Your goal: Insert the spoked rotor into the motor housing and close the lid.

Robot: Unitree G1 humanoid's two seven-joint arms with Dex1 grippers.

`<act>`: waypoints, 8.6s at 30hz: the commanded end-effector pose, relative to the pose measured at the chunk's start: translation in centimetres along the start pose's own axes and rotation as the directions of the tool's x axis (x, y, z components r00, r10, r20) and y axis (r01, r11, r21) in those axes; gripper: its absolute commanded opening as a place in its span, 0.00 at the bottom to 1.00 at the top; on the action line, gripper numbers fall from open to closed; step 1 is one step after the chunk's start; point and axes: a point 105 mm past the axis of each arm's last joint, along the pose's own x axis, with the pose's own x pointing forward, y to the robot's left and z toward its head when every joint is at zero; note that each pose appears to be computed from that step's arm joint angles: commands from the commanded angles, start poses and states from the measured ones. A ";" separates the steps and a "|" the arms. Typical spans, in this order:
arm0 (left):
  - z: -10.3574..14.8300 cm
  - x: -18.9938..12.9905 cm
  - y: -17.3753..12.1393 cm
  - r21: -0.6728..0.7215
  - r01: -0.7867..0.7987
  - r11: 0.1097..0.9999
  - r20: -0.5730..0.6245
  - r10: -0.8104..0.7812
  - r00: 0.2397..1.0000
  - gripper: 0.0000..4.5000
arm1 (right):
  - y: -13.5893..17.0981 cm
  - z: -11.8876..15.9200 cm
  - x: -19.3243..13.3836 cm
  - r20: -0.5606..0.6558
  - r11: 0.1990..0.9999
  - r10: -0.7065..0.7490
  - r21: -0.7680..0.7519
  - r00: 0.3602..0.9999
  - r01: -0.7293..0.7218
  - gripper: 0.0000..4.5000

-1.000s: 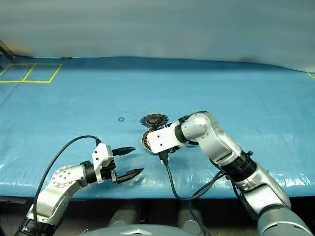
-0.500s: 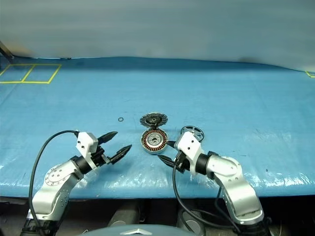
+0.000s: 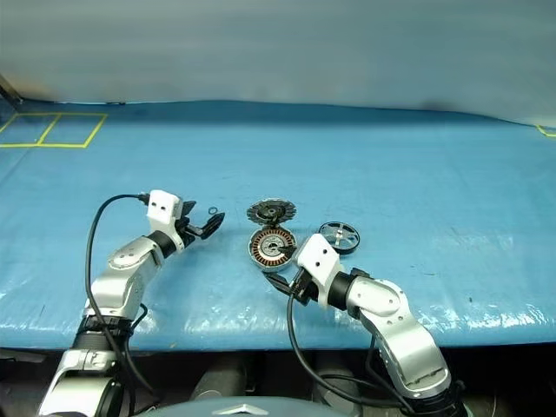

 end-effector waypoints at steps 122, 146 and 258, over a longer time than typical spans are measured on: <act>0.5 -1.6 -12.9 0.162 0.557 0.815 0.070 -0.572 0.817 0.14 | 0.0 -5.4 -1.6 0.008 0.935 -0.344 0.090 0.939 0.342 0.61; 0.3 0.0 -13.0 0.212 0.526 0.824 0.008 -0.539 0.842 0.14 | 0.0 -7.1 -1.8 -0.027 0.927 -0.367 0.079 0.930 0.368 0.61; -1.6 -8.0 -11.4 -0.014 0.506 0.862 0.149 -0.499 0.854 0.58 | -3.5 -0.1 3.0 0.037 0.971 -0.115 -0.207 0.993 0.120 0.01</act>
